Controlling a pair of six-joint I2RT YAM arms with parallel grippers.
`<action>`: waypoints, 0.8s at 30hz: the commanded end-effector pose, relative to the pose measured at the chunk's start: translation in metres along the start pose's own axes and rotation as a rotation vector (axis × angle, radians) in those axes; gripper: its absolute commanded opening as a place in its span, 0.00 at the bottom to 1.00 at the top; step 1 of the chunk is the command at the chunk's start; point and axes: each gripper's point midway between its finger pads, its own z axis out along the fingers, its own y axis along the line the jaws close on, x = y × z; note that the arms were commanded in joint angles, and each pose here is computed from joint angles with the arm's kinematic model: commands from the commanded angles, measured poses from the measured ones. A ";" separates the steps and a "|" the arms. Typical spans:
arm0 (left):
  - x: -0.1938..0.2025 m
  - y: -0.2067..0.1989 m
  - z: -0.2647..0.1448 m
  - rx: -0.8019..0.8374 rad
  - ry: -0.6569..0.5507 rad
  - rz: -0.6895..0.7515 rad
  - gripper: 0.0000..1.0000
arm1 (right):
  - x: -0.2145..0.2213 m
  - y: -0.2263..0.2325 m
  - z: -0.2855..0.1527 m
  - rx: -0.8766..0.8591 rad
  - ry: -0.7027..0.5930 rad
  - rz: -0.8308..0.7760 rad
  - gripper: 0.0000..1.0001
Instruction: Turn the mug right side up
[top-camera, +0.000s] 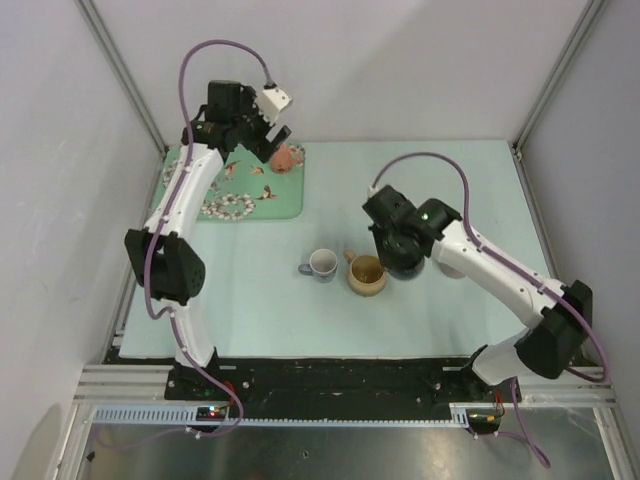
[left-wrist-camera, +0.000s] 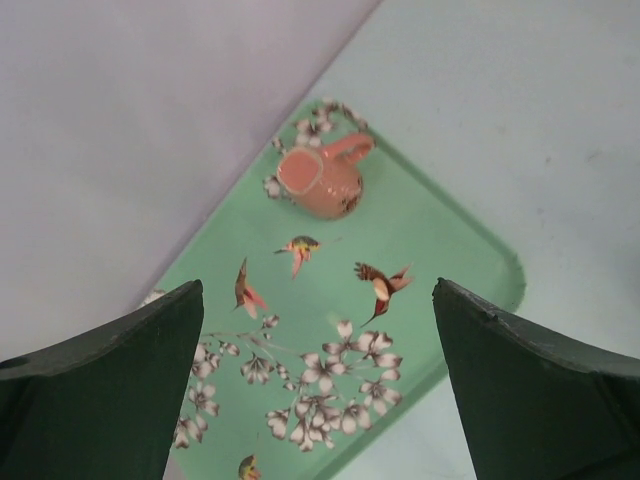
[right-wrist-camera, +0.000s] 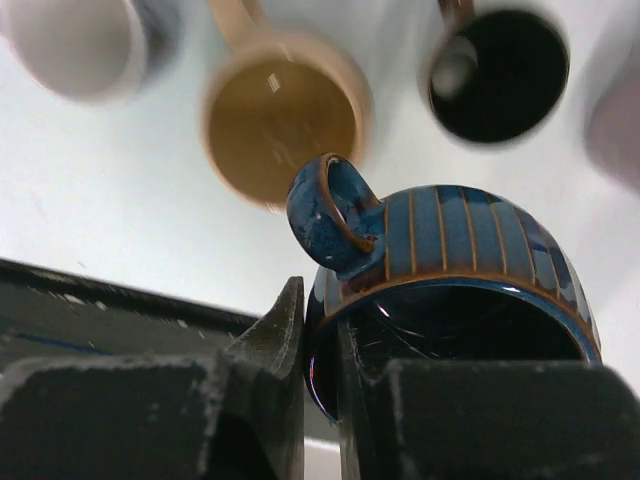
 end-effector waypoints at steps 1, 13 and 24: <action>0.028 0.007 0.023 -0.003 0.078 0.173 1.00 | 0.043 -0.018 -0.014 0.069 0.040 0.125 0.00; 0.071 -0.017 0.094 0.160 0.211 0.842 0.87 | 0.098 -0.039 0.044 -0.008 0.049 0.330 0.00; 0.100 -0.025 0.188 0.221 0.264 1.126 0.75 | 0.118 -0.052 0.082 0.082 0.088 0.283 0.00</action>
